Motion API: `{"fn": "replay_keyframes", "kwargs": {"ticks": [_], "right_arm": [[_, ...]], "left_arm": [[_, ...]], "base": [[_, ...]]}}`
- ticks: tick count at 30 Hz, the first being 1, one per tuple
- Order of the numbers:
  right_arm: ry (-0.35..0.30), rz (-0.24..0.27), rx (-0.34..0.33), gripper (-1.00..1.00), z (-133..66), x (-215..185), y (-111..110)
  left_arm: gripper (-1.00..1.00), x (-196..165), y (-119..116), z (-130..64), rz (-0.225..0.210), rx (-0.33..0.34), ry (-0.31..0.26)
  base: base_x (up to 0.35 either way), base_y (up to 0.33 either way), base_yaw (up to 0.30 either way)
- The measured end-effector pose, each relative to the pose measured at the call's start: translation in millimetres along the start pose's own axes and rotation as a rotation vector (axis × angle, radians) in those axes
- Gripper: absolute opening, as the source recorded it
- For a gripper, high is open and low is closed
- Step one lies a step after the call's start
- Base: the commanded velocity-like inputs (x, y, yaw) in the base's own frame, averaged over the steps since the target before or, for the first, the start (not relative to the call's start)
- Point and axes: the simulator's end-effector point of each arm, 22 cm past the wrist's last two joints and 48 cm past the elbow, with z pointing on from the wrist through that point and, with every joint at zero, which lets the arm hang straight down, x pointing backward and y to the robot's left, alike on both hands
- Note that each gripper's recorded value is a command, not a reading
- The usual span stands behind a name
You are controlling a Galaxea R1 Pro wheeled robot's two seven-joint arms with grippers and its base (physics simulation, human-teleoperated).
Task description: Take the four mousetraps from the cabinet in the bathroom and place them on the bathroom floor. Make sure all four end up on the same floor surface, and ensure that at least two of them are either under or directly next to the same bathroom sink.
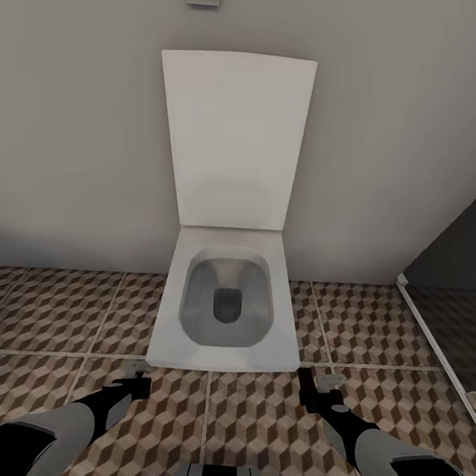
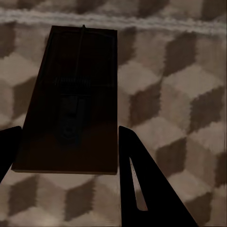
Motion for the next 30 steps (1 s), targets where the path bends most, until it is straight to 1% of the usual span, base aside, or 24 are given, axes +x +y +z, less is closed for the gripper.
{"fn": "replay_keyframes", "kwargs": {"ticks": [4, 24, 27, 30], "right_arm": [[0.001, -0.001, 0.0, -1.0, 0.0, 0.3, 0.3], [0.002, -0.003, -0.001, -1.0, -0.1, 0.6, 0.5], [0.003, -0.006, -0.008, -1.0, -0.5, 1.9, 6.0], [0.013, -0.008, -0.02, -1.0, -2.0, 9.9, 17.3]], "left_arm": [[-1.0, 0.7, -6.2, -0.3, 0.0, 0.008, 0.001], [-1.0, 0.6, -7.3, -0.4, 0.001, 0.01, 0.0], [-1.0, 0.5, -6.8, -0.4, 0.0, 0.009, 0.0], [-1.0, 0.4, -6.4, -0.3, 0.0, 0.009, 0.0]], "base": [[0.0, 0.0, 0.0], [0.0, 0.0, 0.0], [0.0, 0.0, 0.0], [0.0, 0.0, 0.0]]}}
